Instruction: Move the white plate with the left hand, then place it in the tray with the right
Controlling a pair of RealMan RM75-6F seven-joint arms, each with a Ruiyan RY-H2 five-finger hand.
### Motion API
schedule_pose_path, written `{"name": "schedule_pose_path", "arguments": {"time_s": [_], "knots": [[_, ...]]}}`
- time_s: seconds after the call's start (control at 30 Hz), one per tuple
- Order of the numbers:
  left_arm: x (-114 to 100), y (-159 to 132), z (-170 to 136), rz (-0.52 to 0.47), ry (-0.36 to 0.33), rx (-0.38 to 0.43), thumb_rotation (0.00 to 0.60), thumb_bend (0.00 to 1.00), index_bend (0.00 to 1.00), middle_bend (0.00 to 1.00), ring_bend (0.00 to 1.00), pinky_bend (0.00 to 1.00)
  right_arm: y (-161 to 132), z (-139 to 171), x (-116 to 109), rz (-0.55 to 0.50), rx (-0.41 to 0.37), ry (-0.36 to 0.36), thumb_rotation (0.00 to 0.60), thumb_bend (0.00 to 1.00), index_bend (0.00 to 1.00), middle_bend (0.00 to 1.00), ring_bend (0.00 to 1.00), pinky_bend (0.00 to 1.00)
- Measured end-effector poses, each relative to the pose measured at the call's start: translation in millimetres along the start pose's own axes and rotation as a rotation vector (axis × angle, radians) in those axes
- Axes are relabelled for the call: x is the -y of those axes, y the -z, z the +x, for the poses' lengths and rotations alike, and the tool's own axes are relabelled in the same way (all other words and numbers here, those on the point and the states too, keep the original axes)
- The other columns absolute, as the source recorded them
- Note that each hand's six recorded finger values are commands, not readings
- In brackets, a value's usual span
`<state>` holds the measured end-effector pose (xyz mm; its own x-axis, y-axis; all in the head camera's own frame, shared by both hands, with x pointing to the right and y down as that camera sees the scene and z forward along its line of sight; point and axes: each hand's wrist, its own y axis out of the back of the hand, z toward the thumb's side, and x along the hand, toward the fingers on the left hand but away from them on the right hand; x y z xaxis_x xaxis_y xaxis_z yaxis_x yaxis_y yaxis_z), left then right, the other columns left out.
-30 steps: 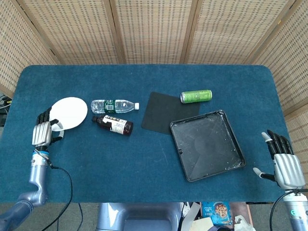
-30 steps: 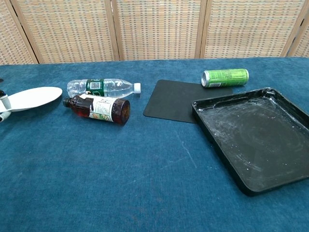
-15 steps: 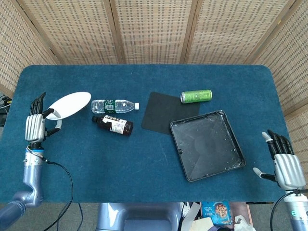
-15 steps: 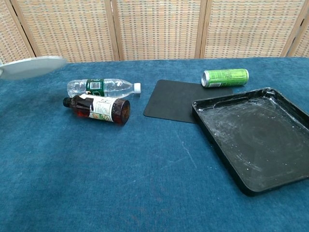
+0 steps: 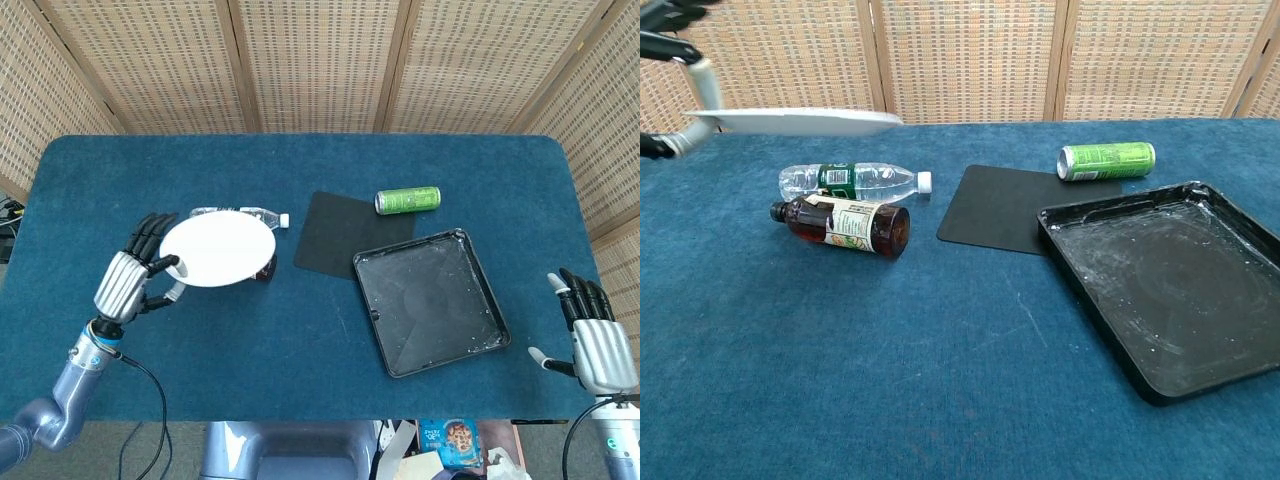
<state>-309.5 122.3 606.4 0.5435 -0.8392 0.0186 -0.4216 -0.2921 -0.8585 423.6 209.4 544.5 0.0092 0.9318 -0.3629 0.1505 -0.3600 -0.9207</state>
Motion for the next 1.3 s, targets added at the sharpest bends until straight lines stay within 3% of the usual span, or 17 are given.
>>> {"name": "schedule_pose_path", "arguments": {"time_s": [0.2,0.3,0.7,0.73,0.77,0.8,0.87,0.93,1.13,1.3], "knots": [[27,-41,-8,0.044,0.182,0.254,0.600,0.45,0.77,0.00,0.00,0.00,5,-2,2,0.038,0.031,0.005,0.600,0.00,0.00,0.00,0.00,0.00],[42,-49,-17,0.072,0.257,0.332,0.600,0.45,0.77,0.00,0.00,0.00,10,-3,0,0.049,0.059,0.015,0.600,0.00,0.00,0.00,0.00,0.00],[105,-63,-4,0.147,0.355,0.469,0.600,0.44,0.76,0.00,0.00,0.00,17,-5,1,0.057,0.095,0.020,0.600,0.00,0.00,0.00,0.00,0.00],[109,-64,-2,0.154,0.357,0.474,0.600,0.36,0.72,0.00,0.00,0.00,17,-5,1,0.056,0.095,0.020,0.600,0.00,0.00,0.00,0.00,0.00],[112,-64,0,0.164,0.360,0.482,0.600,0.23,0.61,0.00,0.00,0.00,16,-5,1,0.056,0.094,0.018,0.600,0.00,0.00,0.00,0.00,0.00],[116,-65,3,0.182,0.364,0.493,0.600,0.10,0.43,0.00,0.00,0.00,16,-5,2,0.056,0.094,0.017,0.600,0.00,0.00,0.00,0.00,0.00],[121,-64,5,0.213,0.378,0.508,0.600,0.00,0.12,0.00,0.00,0.00,16,-6,2,0.057,0.092,0.016,0.600,0.00,0.00,0.00,0.00,0.00],[127,-64,7,0.236,0.400,0.517,0.600,0.00,0.00,0.00,0.00,0.00,15,-6,2,0.057,0.090,0.015,0.600,0.00,0.00,0.00,0.00,0.00],[122,-64,6,0.250,0.401,0.531,0.594,0.00,0.00,0.00,0.00,0.00,14,-5,4,0.058,0.085,0.010,0.600,0.00,0.00,0.00,0.00,0.00],[99,-56,3,0.243,0.391,0.514,0.547,0.00,0.00,0.00,0.00,0.00,14,-5,5,0.062,0.084,0.005,0.600,0.00,0.00,0.00,0.00,0.00]]}}
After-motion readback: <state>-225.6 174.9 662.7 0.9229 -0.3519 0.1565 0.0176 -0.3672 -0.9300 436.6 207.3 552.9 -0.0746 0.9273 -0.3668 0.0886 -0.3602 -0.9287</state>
